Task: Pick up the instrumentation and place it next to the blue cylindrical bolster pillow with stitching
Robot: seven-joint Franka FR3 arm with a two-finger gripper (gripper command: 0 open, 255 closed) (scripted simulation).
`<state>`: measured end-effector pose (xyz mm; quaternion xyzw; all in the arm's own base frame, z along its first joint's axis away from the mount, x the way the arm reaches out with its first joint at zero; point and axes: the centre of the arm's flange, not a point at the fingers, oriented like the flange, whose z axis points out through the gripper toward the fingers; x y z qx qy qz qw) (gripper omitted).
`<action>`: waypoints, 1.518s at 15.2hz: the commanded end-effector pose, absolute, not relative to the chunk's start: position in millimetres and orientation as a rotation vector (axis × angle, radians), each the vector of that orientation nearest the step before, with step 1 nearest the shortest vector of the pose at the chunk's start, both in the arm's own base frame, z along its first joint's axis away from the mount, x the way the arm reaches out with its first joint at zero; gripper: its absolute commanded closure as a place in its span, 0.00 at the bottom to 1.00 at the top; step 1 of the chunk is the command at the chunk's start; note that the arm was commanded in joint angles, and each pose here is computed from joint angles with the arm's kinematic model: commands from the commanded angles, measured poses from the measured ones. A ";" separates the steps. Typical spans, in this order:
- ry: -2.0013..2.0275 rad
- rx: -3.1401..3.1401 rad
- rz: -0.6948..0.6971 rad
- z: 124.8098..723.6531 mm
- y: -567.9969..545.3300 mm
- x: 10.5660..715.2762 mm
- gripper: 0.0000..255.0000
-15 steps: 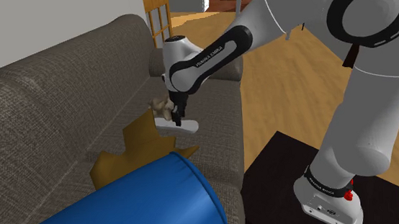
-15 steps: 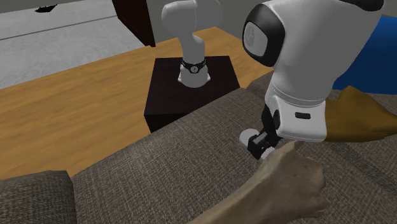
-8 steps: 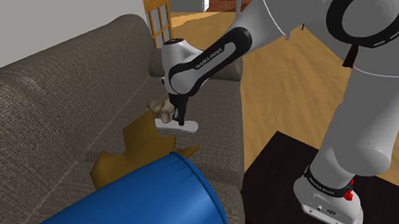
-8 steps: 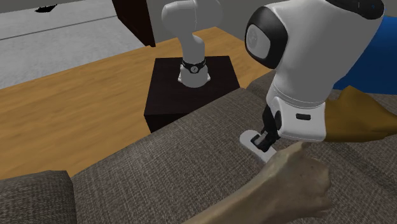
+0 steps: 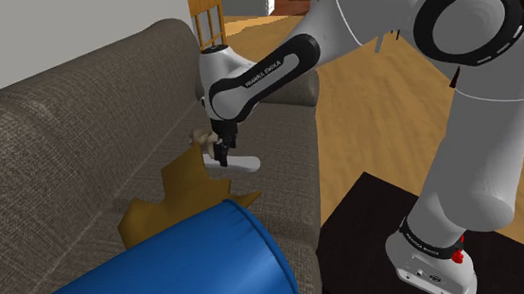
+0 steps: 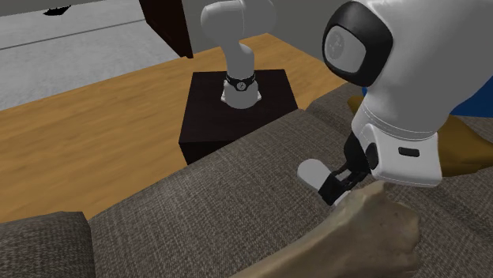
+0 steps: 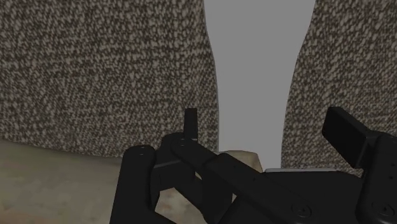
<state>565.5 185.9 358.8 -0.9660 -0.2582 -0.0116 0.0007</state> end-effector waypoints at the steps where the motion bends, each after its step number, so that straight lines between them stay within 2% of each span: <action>1: -0.815 -3.032 -0.022 343.9 186.7 565.5 0.00; 5: -0.815 -3.032 -0.022 325.0 186.8 565.8 0.00; 12: -0.815 -3.032 -0.022 325.0 186.8 565.8 0.00; 13: -0.815 -3.032 -0.022 325.8 182.5 562.7 1.00; 23: -0.815 -3.032 -0.022 330.3 186.8 565.8 1.00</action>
